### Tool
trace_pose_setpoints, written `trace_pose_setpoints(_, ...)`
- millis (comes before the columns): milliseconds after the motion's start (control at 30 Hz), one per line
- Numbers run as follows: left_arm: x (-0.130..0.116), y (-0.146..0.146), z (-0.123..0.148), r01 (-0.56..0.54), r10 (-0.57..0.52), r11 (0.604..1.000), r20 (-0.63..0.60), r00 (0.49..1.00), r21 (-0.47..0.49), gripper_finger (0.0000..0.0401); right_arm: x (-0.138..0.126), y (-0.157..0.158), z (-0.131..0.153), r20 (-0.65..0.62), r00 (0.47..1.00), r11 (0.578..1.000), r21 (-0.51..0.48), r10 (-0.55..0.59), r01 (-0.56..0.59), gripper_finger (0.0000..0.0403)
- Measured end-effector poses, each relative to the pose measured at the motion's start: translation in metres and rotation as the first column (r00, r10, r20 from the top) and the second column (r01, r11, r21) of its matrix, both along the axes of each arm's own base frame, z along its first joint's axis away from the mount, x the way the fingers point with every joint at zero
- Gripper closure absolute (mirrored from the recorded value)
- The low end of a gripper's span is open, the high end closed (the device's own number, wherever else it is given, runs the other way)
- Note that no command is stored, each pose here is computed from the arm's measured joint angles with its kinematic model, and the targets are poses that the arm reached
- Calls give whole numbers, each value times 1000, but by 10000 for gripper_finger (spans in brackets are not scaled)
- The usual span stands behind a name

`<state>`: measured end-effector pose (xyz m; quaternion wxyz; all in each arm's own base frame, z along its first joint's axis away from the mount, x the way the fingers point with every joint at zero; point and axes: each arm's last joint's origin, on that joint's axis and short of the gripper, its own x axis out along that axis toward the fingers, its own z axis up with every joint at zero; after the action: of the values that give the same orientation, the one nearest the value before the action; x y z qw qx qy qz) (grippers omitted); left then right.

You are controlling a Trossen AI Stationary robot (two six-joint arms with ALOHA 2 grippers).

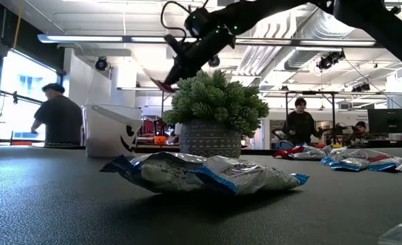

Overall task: Organize candy in baskets
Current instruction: Put the red candy into the white bucket

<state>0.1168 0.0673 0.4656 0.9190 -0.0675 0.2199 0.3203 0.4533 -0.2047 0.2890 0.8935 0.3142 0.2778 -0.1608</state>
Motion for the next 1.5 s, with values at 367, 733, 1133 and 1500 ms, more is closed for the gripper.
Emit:
trace_pose_setpoints(367, 0, 0, 0, -8, 8, 1000, 6, 1000, -6, 297, 29, 12, -11, 178, 982, 998, 28, 58, -64, 403)
trace_pose_setpoints(733, 0, 0, 0, -19, 19, 1000, 15, 1000, -17, 297, 57, 13, -44, 305, 952, 995, 74, 40, -65, 403)
trace_pose_setpoints(1133, 0, 0, 0, -22, 22, 999, 18, 1000, -23, 297, 65, 12, -52, 364, 928, 994, 42, 76, -98, 325)
trace_pose_setpoints(1500, 0, 0, 0, -21, 22, 1000, 17, 1000, -23, 297, 45, 13, -17, 331, 931, 983, 51, 152, -178, 250)
